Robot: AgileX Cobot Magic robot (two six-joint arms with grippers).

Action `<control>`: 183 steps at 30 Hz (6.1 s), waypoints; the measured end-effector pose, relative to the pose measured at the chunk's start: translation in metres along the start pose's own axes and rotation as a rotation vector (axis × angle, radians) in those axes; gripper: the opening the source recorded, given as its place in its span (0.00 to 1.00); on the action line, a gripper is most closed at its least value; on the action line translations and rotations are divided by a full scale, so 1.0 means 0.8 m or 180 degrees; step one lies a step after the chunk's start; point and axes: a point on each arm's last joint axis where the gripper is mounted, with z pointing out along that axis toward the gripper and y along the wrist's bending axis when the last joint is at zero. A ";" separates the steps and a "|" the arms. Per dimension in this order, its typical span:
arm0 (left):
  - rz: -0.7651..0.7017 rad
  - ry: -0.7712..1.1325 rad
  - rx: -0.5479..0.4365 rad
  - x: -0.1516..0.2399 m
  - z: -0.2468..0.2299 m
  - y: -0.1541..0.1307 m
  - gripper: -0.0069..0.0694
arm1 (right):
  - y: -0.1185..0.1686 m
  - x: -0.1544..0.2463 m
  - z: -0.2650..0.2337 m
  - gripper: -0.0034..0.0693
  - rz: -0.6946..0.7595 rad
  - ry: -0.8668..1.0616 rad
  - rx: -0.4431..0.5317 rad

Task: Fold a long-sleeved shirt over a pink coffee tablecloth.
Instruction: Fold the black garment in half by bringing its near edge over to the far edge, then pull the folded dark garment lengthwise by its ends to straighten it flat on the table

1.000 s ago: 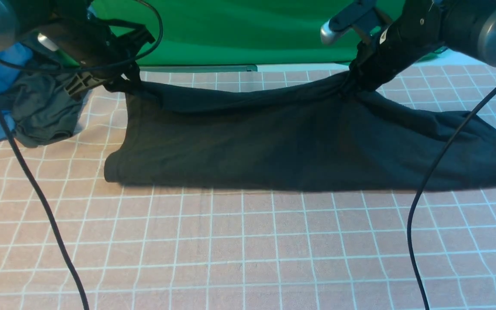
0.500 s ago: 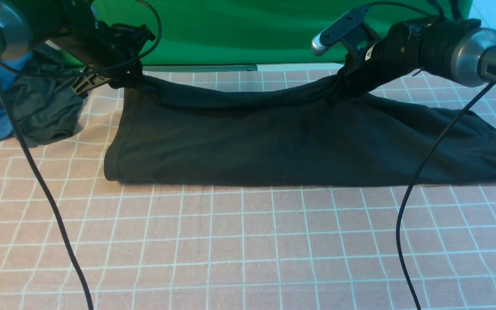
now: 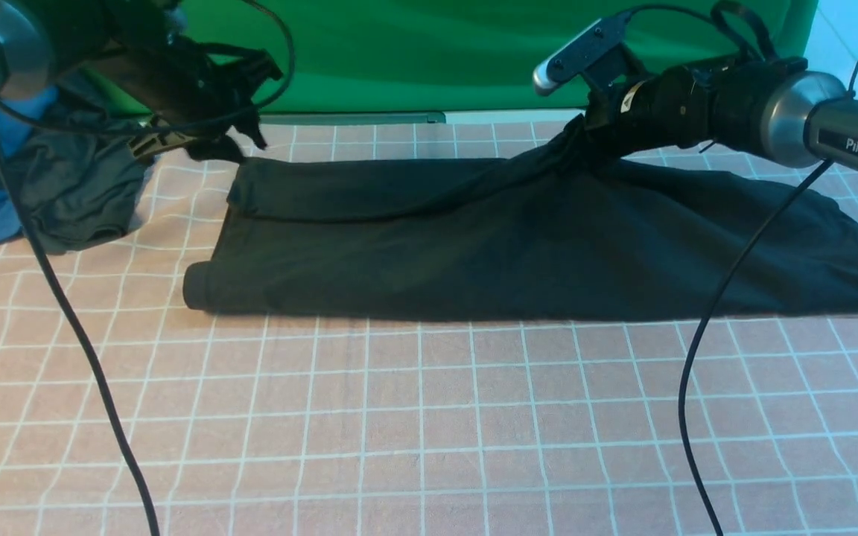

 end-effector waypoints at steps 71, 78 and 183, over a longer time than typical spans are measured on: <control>0.0925 -0.0836 -0.0106 -0.043 0.102 -0.006 0.11 | -0.020 -0.055 -0.185 0.10 0.0402 0.0952 -0.0415; 0.0864 -0.0536 -0.0345 -0.059 -0.001 -0.001 0.11 | -0.019 -0.051 -0.187 0.10 0.0437 0.1084 -0.0442; 0.0106 0.0997 -0.1079 0.270 -0.165 0.153 0.13 | -0.025 0.273 -0.335 0.22 0.2226 0.3579 -0.0239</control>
